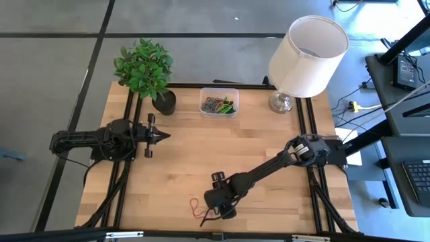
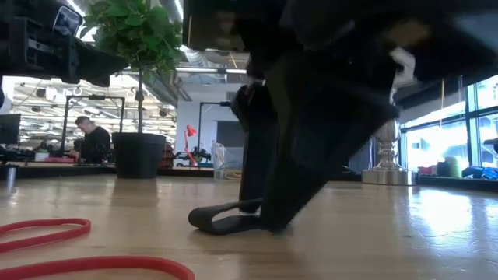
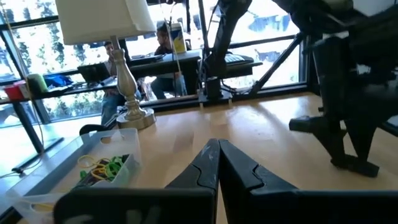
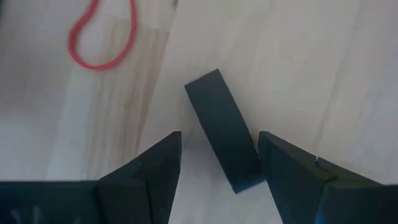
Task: Pick and place rubber bands into bin
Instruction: Put the black rubber band into the transparent bin
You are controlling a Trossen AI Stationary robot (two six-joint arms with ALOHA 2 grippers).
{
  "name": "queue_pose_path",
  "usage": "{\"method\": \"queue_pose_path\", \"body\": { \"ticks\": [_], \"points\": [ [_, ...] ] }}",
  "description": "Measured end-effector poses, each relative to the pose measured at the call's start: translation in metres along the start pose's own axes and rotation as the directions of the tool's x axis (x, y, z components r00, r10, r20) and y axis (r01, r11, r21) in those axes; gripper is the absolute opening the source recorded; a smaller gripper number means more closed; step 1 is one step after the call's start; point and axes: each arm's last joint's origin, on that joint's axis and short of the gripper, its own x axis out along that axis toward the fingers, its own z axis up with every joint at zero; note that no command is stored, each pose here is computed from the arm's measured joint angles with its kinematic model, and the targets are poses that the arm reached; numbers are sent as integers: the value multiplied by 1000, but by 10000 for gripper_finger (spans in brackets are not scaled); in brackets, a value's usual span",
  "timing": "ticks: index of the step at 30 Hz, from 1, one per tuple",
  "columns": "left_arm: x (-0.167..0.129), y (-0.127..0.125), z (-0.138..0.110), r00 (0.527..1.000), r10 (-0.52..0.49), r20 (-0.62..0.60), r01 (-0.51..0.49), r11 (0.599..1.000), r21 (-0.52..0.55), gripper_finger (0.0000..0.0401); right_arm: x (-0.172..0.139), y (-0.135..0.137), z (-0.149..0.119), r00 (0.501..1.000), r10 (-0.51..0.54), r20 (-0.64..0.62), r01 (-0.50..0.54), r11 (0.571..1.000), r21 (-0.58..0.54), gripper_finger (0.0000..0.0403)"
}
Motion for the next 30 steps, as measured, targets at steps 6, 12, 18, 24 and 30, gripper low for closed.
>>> {"method": "queue_pose_path", "body": {
  "ticks": [6, 12, 18, 24, 30],
  "points": [
    [0, 0, 0, 1000, 2, 2, -2, 999, -32, 1, 13, 0, -4, 999, -6, -33, 6, 1000, 6, 211],
    [0, 0, 0, 1000, -2, 2, 2, 998, -68, 1, 18, 0, -7, 998, -11, -58, 14, 998, 55, 133],
    [0, 0, 0, 1000, -2, 2, 2, 990, -141, 1, 11, -10, 2, 998, -8, -68, 15, 995, 96, 14],
    [0, 0, 0, 1000, -2, 2, 2, 989, -146, 1, -10, -49, 19, 989, -80, -125, 86, 995, 44, 14],
    [0, 0, 0, 1000, -1, 2, 2, 989, -146, 1, -43, -110, 28, 984, -127, -122, 130, 991, 22, 8]
  ]
}}
